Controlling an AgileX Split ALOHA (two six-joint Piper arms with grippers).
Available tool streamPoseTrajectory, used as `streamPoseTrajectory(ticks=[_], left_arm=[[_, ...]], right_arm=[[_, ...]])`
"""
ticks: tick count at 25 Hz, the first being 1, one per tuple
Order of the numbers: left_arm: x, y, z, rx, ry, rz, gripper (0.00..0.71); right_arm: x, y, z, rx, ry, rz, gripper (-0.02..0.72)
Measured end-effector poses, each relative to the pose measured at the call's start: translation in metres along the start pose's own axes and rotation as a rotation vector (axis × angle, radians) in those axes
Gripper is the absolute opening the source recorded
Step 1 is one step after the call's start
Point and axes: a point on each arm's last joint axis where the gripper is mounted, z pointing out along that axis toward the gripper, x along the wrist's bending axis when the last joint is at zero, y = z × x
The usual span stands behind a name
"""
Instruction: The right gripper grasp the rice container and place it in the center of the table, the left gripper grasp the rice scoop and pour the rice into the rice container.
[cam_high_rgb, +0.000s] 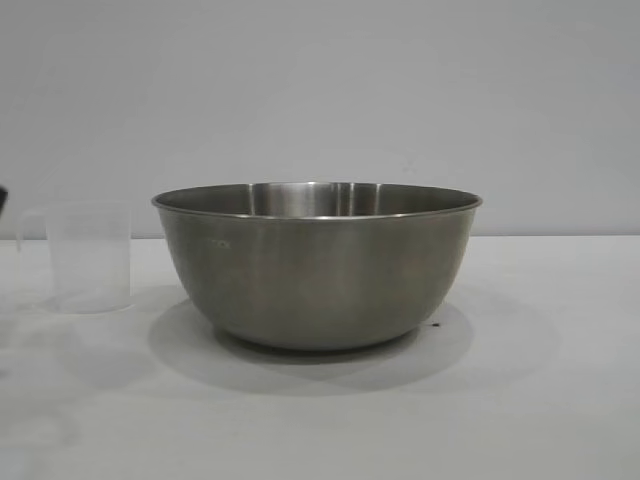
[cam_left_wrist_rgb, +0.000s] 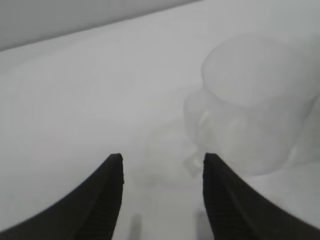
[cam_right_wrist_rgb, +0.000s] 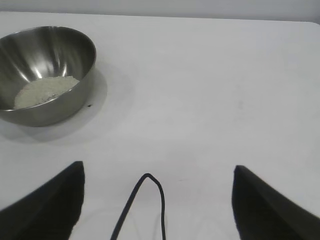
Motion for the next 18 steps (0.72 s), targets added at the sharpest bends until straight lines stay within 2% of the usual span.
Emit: streamPoseTrajectory(ticks=[6, 10, 18], left_arm=[[0.000, 0.026, -0.018, -0.029, -0.082, -0.060, 0.316], [-0.001, 0.036, -0.028, 0.016, -0.133, -0.104, 0.316], [-0.013, 0.061, -0.039, 0.245, -0.285, -0.108, 0.316]], right_arm=[[0.000, 0.000, 0.000, 0.000, 0.000, 0.000, 0.554], [0.000, 0.000, 0.000, 0.000, 0.000, 0.000, 0.554], [0.000, 0.000, 0.000, 0.000, 0.000, 0.000, 0.554]])
